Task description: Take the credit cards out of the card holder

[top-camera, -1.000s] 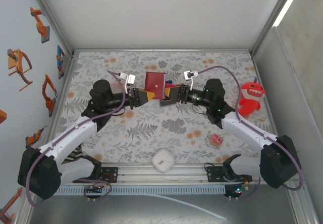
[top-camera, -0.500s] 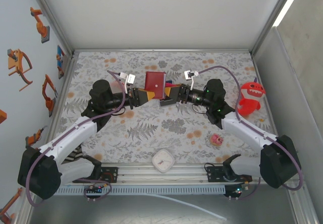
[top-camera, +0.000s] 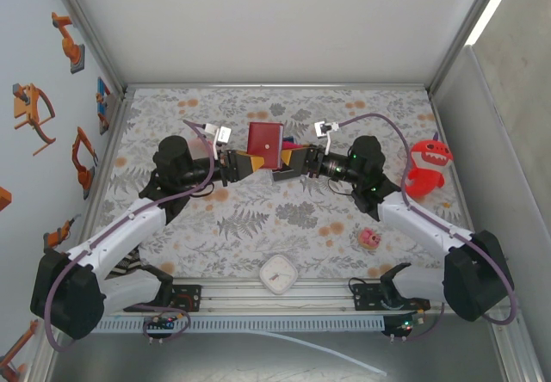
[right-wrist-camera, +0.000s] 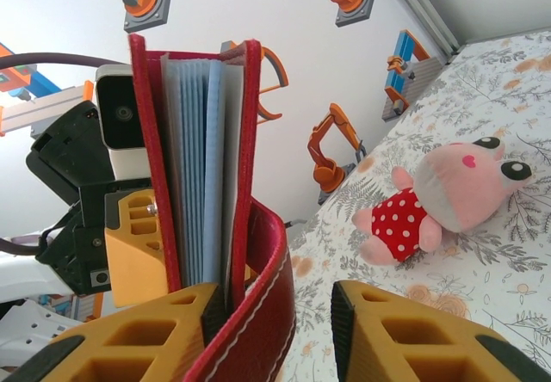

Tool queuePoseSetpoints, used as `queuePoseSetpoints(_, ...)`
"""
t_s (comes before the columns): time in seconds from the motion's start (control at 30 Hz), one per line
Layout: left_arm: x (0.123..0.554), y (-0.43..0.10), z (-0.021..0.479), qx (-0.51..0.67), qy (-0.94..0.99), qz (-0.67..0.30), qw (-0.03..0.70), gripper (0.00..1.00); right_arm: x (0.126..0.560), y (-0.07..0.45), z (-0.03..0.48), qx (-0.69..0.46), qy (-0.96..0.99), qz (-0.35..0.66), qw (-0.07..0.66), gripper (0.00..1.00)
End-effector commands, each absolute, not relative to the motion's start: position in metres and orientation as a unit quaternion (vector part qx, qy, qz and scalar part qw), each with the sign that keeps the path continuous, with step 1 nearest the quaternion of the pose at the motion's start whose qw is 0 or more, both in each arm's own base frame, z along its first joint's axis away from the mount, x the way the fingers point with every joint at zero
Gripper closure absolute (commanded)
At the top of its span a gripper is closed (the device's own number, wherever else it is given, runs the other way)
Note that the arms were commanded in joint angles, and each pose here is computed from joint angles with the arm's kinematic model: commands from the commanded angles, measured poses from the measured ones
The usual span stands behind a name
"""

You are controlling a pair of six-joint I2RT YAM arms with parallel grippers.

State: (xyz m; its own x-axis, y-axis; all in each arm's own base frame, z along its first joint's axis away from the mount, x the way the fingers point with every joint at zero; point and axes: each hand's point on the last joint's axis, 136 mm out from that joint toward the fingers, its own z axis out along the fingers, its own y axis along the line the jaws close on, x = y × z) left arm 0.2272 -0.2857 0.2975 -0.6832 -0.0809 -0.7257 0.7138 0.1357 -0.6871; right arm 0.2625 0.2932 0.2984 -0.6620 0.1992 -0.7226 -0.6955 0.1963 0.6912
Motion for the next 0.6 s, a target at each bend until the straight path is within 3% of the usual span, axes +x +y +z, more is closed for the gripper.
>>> queuePoseSetpoints(0.0, 0.223, -0.288, 0.306, 0.247, 0.663, -0.625, 0.329, 1.00, 0.252, 0.288, 0.317, -0.199, 0.655, 0.618, 0.386, 0.62)
queuePoseSetpoints(0.57, 0.220, -0.290, 0.314, 0.255, 0.652, -0.635, 0.326, 1.00, 0.260, 0.294, 0.309, -0.195, 0.663, 0.619, 0.373, 0.65)
